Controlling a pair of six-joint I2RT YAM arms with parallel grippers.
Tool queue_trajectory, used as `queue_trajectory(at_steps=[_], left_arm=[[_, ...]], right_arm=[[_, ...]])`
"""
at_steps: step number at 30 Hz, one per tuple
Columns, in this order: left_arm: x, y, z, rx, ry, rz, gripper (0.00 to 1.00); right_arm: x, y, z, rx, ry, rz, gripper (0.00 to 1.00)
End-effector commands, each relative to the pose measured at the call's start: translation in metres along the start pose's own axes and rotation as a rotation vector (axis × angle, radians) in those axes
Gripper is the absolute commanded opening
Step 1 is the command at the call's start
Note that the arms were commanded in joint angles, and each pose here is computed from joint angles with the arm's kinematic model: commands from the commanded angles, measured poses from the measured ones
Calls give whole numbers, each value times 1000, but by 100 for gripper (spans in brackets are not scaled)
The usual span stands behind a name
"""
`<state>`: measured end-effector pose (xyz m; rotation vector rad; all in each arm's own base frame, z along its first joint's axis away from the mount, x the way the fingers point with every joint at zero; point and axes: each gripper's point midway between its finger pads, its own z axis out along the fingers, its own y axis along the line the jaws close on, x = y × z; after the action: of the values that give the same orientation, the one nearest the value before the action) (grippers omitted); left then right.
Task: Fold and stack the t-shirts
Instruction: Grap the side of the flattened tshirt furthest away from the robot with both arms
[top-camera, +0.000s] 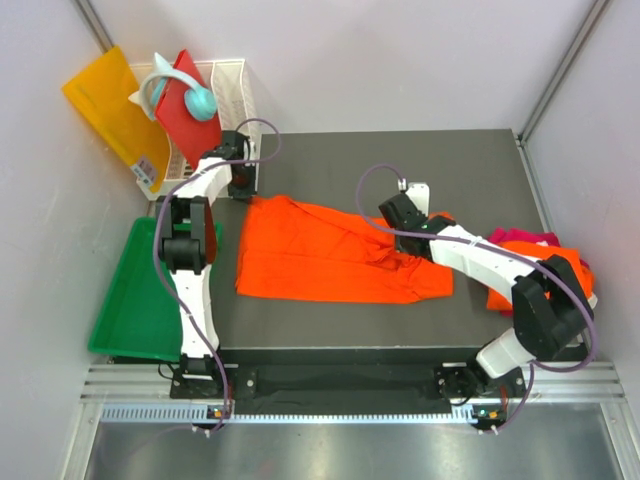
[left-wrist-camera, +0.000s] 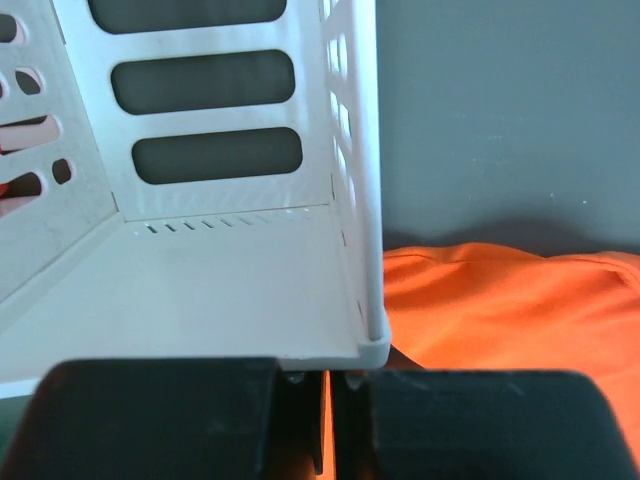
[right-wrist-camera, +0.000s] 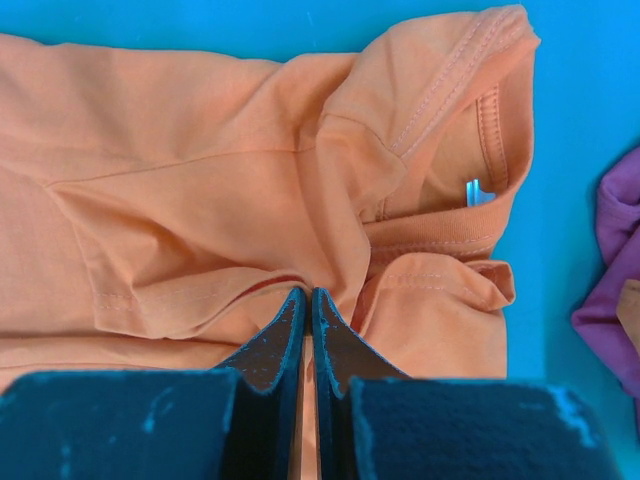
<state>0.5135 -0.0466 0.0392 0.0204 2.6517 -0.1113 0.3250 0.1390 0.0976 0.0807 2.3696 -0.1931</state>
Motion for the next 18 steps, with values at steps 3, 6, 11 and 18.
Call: queue_trajectory(at_steps=[3,6,11,18], left_arm=[[-14,-2,35,37,-95,41,0],[-12,-3,28,38,-97,35,0],[-26,-8,-18,50,-206,32,0],[-37,-12,-77,61,-307,45,0]], right_arm=[[-10,6,-1,-17,-21,27,0],[-9,6,-1,-21,-19,29,0],[-9,7,-1,-28,-22,39,0],[-31,10,-1,-46,-59,72,0]])
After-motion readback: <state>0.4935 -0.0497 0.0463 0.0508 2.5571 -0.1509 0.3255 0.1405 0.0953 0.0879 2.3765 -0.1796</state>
